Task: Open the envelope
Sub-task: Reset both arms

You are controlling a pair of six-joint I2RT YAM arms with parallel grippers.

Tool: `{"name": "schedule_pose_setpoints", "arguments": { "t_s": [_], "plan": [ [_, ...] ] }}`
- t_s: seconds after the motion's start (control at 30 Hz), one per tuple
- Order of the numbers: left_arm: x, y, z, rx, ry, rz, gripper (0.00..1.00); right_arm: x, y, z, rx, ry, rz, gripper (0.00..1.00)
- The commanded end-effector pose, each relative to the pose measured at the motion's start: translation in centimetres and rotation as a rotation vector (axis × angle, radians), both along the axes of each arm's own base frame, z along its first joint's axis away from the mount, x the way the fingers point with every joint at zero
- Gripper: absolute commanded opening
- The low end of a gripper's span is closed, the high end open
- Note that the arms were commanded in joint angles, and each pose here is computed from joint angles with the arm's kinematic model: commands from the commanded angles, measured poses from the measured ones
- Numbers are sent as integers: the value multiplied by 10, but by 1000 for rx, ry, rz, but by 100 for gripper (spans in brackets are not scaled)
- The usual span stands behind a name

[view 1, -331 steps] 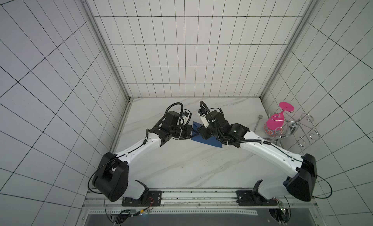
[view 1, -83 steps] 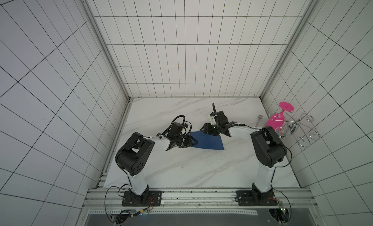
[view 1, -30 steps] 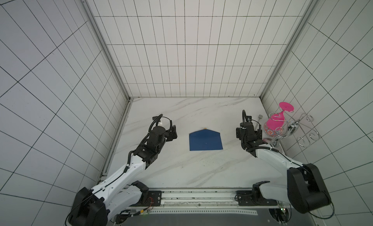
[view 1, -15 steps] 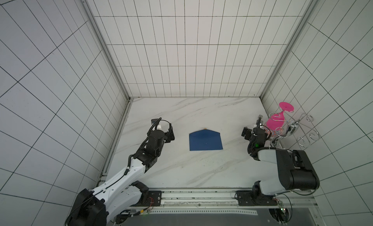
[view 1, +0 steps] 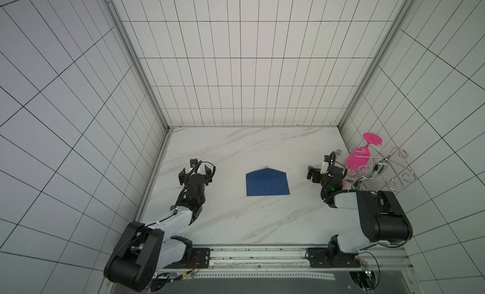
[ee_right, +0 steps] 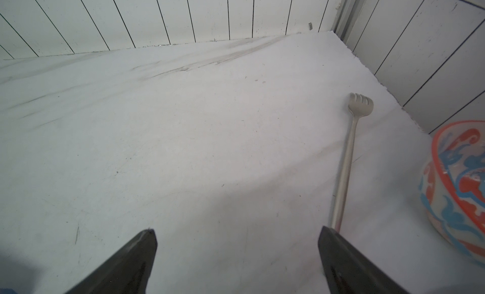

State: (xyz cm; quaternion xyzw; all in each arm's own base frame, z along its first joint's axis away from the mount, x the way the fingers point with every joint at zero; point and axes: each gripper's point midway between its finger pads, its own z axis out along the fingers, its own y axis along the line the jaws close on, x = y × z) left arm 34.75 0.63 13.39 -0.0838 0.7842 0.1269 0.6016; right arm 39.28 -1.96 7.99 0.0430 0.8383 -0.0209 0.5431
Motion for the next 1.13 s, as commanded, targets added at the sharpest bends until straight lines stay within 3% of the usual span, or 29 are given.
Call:
{"name": "schedule_pose_setpoints", "arguments": {
  "t_s": [0.0,0.17,0.27,0.37,0.43,0.5,1.1],
  "plan": [
    [10,9,26,-83,-199,-17,99,11,3,13,-11,-39,25,99],
    [26,26,1,-107,-176,13,99,11,4,14,-11,-41,25,99],
    [34,35,1,-80,-244,54,97,11,3,14,-12,-42,25,99],
    [45,31,-12,-116,-80,50,99,11,3,14,-11,-42,25,99],
    [61,31,-14,-115,-58,29,99,11,3,14,-11,-43,25,99],
    [56,30,-13,-123,-86,-15,99,10,4,13,-11,-40,26,99],
    [61,31,-18,-142,-26,-2,99,11,4,14,-12,-43,25,99]
  ]
}}
